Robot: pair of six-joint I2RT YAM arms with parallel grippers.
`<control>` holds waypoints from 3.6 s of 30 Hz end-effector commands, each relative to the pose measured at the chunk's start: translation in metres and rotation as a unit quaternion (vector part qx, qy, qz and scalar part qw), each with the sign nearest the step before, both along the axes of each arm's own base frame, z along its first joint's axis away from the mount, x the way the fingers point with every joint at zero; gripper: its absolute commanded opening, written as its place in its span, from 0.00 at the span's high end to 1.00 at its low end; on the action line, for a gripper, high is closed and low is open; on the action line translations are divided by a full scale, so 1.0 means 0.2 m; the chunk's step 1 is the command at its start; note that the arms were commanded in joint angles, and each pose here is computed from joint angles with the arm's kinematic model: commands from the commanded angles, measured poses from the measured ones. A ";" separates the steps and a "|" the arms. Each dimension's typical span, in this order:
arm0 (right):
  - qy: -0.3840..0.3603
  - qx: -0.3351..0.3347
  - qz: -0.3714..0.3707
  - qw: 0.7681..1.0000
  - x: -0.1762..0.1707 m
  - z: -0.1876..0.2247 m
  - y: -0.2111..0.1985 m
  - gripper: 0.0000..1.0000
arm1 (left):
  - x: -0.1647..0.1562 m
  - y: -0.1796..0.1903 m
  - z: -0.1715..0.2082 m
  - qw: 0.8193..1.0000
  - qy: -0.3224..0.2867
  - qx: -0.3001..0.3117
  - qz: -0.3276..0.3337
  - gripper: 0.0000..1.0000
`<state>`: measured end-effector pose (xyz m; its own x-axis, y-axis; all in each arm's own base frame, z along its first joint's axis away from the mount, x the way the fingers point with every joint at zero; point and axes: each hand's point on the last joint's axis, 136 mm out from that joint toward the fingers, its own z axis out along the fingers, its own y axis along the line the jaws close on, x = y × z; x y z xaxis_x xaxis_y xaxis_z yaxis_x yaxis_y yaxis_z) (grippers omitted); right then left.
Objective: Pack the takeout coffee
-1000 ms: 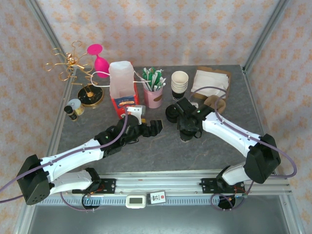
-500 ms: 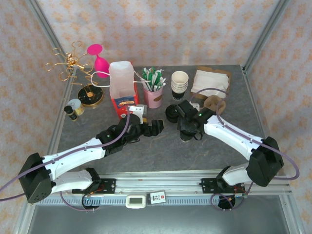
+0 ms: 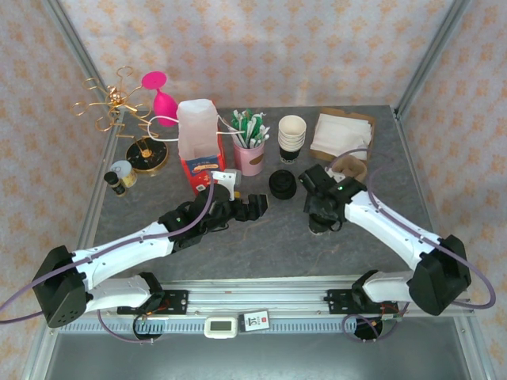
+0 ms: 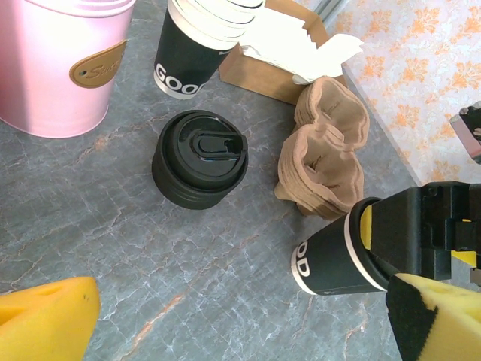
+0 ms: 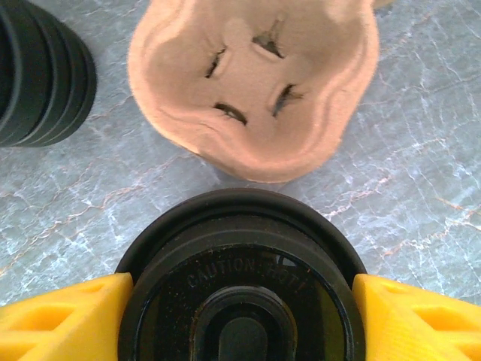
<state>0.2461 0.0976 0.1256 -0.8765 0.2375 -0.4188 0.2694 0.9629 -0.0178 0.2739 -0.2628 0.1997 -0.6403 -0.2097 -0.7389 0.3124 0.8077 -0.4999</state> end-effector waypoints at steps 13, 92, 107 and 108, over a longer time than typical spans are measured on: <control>0.013 -0.019 -0.016 1.000 -0.08 0.02 -0.09 0.14 | 0.02 -0.05 0.10 0.999 -0.026 -0.009 -0.017 0.01; -0.052 0.021 -0.199 0.978 0.67 -0.24 -0.33 0.51 | 0.21 -0.31 0.24 0.994 -0.061 0.053 -0.069 0.01; -0.054 0.007 -0.196 0.979 0.66 -0.20 -0.38 0.64 | 0.22 -0.32 0.24 0.994 -0.060 0.055 -0.071 0.01; -0.055 0.005 -0.197 0.979 0.65 -0.19 -0.39 0.64 | 0.22 -0.33 0.23 0.994 -0.058 0.056 -0.072 0.01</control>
